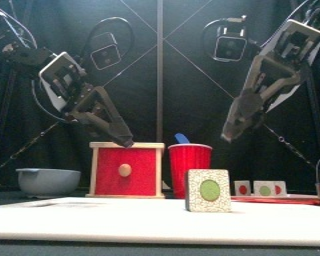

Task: Place sushi on board then cut the sushi with the knife then place the pieces on the plate
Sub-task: Place the 4 sushi pieces on the plate

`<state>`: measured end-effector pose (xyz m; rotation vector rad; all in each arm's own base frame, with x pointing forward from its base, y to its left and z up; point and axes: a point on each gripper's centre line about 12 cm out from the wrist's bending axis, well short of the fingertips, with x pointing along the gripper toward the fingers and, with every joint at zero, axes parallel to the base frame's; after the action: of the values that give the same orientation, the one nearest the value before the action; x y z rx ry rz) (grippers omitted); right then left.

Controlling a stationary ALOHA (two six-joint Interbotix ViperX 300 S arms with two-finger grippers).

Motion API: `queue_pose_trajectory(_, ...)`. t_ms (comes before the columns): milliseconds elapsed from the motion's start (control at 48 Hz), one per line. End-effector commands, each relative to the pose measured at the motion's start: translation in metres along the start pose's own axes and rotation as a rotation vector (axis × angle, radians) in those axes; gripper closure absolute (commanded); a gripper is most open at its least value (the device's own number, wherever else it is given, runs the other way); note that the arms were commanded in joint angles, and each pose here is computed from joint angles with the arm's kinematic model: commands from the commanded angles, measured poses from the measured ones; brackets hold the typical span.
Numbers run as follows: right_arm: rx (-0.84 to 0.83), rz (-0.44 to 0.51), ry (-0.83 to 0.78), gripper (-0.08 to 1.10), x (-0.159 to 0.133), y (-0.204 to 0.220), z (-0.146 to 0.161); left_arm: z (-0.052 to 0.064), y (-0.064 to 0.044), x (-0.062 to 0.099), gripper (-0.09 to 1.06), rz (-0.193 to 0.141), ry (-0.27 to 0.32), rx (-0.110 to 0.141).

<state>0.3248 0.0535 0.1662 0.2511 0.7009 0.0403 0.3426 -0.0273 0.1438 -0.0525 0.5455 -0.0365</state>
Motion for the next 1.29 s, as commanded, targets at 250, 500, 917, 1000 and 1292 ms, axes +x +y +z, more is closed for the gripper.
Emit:
queue_pose_trajectory(250, -0.04, 0.012, 0.035, 0.11, 0.048, 0.018, 0.011, 0.012, 0.0, 0.0, 0.28, 0.001, -0.034, -0.007)
queue_pose_trajectory(500, -0.052, 0.002, 0.073, 0.11, 0.074, 0.018, 0.007, 0.009, 0.0, -0.001, 0.28, 0.002, -0.028, -0.007)
queue_pose_trajectory(917, -0.066, 0.005, 0.097, 0.43, 0.077, 0.017, 0.005, 0.008, 0.001, -0.001, 0.28, 0.002, -0.025, -0.007)
queue_pose_trajectory(1000, -0.06, 0.006, 0.089, 0.45, 0.067, 0.014, 0.007, 0.009, 0.0, -0.001, 0.28, 0.002, -0.026, -0.005)
queue_pose_trajectory(1292, 0.038, -0.071, 0.025, 0.44, 0.003, -0.036, 0.007, 0.008, 0.001, -0.001, 0.28, 0.003, -0.025, -0.006)
